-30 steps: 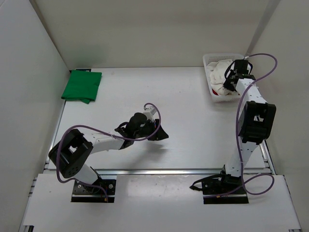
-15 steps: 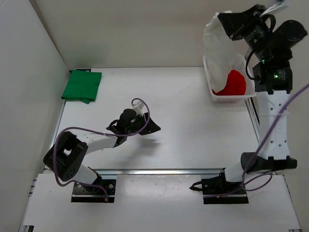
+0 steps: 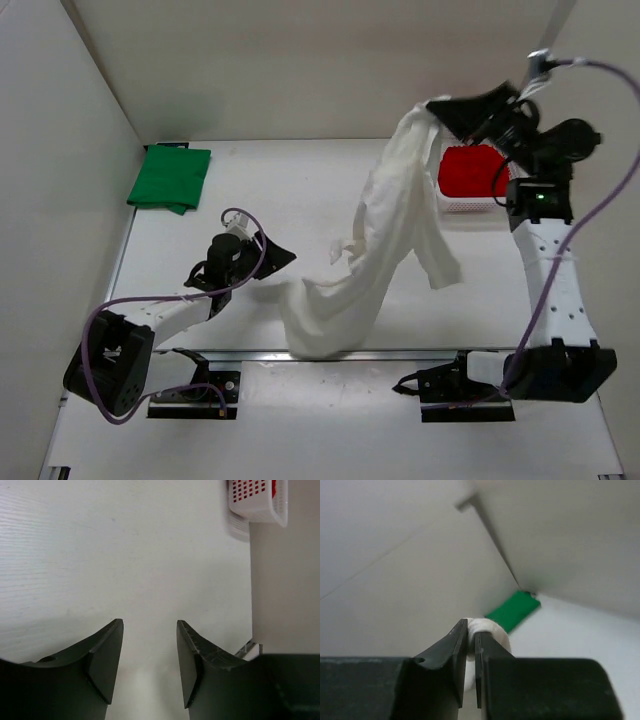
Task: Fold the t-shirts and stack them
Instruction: Move the tshirt to the center of the board, then flatten out the tshirt
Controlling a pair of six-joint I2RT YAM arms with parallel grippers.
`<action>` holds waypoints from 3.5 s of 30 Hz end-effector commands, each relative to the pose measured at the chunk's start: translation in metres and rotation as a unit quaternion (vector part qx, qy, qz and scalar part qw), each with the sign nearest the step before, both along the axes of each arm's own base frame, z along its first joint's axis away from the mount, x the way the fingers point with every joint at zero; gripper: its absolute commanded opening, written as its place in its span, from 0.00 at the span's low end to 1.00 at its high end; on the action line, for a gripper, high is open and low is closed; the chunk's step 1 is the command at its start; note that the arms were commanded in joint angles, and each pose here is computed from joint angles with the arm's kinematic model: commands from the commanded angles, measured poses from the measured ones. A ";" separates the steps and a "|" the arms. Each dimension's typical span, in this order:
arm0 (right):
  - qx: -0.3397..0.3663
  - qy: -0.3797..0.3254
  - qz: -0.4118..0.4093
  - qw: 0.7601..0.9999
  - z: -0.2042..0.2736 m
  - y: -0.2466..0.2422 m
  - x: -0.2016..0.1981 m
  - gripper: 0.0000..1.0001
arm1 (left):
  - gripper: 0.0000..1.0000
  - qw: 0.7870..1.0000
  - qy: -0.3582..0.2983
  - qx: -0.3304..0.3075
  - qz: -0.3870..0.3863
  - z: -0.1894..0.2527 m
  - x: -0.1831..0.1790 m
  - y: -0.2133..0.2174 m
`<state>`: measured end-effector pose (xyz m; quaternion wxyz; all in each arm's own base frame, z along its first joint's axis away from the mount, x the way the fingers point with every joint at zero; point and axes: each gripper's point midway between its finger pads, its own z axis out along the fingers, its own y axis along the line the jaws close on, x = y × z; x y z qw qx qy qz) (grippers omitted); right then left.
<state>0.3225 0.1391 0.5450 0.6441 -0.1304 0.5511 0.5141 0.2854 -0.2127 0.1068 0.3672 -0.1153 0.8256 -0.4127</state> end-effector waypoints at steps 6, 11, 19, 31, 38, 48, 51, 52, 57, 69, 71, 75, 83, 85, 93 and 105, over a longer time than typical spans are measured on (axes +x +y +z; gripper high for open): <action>0.028 0.254 -0.046 0.966 -0.246 -0.027 0.087 0.00 | 0.56 0.998 0.034 0.046 0.001 -0.032 -0.006 0.014; 0.000 0.307 -0.082 0.948 -0.291 -0.027 0.102 0.00 | 0.59 0.989 0.013 0.146 -0.013 -0.034 -0.011 0.016; -0.022 0.296 -0.137 0.945 -0.286 -0.038 0.101 0.00 | 0.67 0.941 0.036 0.295 -0.163 -0.061 -0.082 0.005; -0.033 0.295 -0.127 0.946 -0.290 -0.026 0.088 0.00 | 0.59 0.906 0.096 0.243 -0.333 -0.081 -0.150 -0.030; -0.045 0.306 -0.153 0.938 -0.297 -0.029 0.086 0.00 | 0.06 0.916 0.106 0.246 -0.297 -0.090 -0.138 -0.025; -0.084 0.411 -0.333 0.844 -0.378 -0.095 0.070 0.00 | 0.03 0.963 0.018 0.249 -0.101 -0.026 -0.003 -0.015; -0.082 0.426 -0.354 0.828 -0.392 -0.108 0.063 0.21 | 0.28 0.959 0.023 0.269 -0.081 -0.033 0.015 -0.013; -0.090 0.420 -0.364 0.826 -0.389 -0.109 0.063 0.33 | 0.39 0.962 0.019 0.263 -0.074 -0.026 0.024 -0.014; -0.170 0.339 -0.416 0.827 -0.343 -0.094 0.065 0.48 | 0.60 0.967 0.007 0.251 -0.044 -0.014 0.027 0.003; -0.398 0.279 -0.023 0.874 -0.425 0.149 0.015 0.00 | 0.53 0.960 0.104 0.261 0.016 -0.074 -0.018 0.076; -0.401 0.272 -0.006 0.875 -0.430 0.163 0.011 0.01 | 0.54 0.958 0.106 0.264 0.022 -0.076 -0.021 0.080; -0.428 0.272 0.018 0.862 -0.452 0.182 -0.009 0.10 | 0.53 0.956 0.113 0.272 0.014 -0.080 -0.024 0.079; -0.430 0.304 0.018 0.850 -0.478 0.180 -0.025 0.27 | 0.51 0.940 0.133 0.315 -0.009 -0.097 -0.047 0.078; -0.430 0.305 0.018 0.849 -0.483 0.180 -0.026 0.29 | 0.53 0.939 0.135 0.317 -0.017 -0.101 -0.051 0.075; -0.449 0.307 0.020 0.839 -0.502 0.183 -0.024 0.37 | 0.02 0.942 0.134 0.308 -0.011 -0.105 -0.046 0.074; -0.463 0.348 -0.087 0.810 -0.525 0.178 0.032 0.00 | 0.00 0.960 0.095 0.253 0.067 -0.064 0.014 0.092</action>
